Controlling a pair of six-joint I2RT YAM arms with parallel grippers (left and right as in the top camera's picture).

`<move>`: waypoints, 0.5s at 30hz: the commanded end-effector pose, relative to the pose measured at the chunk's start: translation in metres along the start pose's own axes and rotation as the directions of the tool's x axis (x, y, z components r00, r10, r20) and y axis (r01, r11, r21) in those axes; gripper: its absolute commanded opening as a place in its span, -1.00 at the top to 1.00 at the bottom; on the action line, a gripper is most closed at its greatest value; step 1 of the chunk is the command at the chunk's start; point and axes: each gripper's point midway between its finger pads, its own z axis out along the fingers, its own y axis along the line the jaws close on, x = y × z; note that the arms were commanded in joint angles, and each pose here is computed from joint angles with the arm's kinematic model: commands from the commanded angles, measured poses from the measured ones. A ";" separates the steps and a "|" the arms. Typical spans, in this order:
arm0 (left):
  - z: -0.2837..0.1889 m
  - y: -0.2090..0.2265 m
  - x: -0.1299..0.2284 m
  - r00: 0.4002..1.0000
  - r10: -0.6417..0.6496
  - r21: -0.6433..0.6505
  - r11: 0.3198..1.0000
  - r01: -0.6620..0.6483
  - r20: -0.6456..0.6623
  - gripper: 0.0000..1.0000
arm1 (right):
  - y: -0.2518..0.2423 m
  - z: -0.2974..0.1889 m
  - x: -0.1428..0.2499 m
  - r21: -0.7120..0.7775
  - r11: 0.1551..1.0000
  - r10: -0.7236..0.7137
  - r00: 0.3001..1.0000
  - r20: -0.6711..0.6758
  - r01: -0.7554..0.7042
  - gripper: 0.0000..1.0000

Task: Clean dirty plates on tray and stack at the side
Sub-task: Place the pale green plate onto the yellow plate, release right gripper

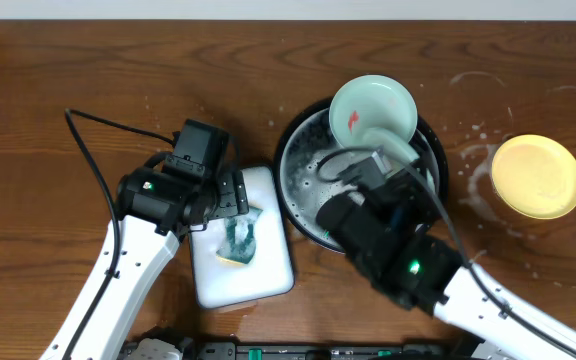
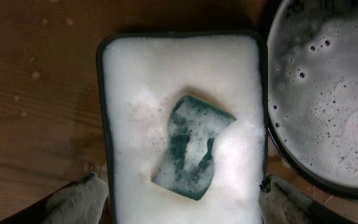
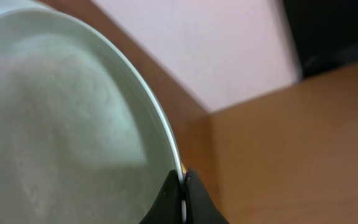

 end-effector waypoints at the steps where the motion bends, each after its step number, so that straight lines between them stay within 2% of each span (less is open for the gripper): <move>1: -0.001 0.001 -0.001 1.000 0.002 -0.002 1.000 -0.002 0.002 -0.66 | 0.008 0.028 0.021 -0.119 0.962 0.228 0.964 -0.135 -0.245 0.98; 4: -0.002 0.001 -0.001 1.000 0.002 -0.002 1.000 -0.002 0.003 -0.66 | 0.012 0.052 0.042 -0.179 0.897 0.350 0.896 -0.274 -0.405 0.98; 6: -0.001 0.001 -0.001 1.000 0.002 -0.002 1.000 -0.002 0.003 -0.66 | 0.015 0.065 0.057 -0.209 0.819 0.438 0.818 -0.373 -0.534 0.98; 10: -0.002 0.001 -0.001 1.000 0.002 -0.002 1.000 -0.002 0.003 -0.67 | 0.013 0.081 0.076 -0.251 0.594 0.571 0.620 -0.538 -0.764 0.98; 12: -0.001 0.001 -0.001 1.000 0.002 -0.002 1.000 -0.002 0.002 -0.66 | 0.004 0.090 0.086 -0.237 0.475 0.620 0.514 -0.594 -0.847 0.98; 15: -0.002 0.001 -0.001 1.000 0.002 -0.002 1.000 -0.002 0.003 -0.66 | -0.017 0.104 0.109 -0.178 0.340 0.674 0.372 -0.639 -0.923 0.98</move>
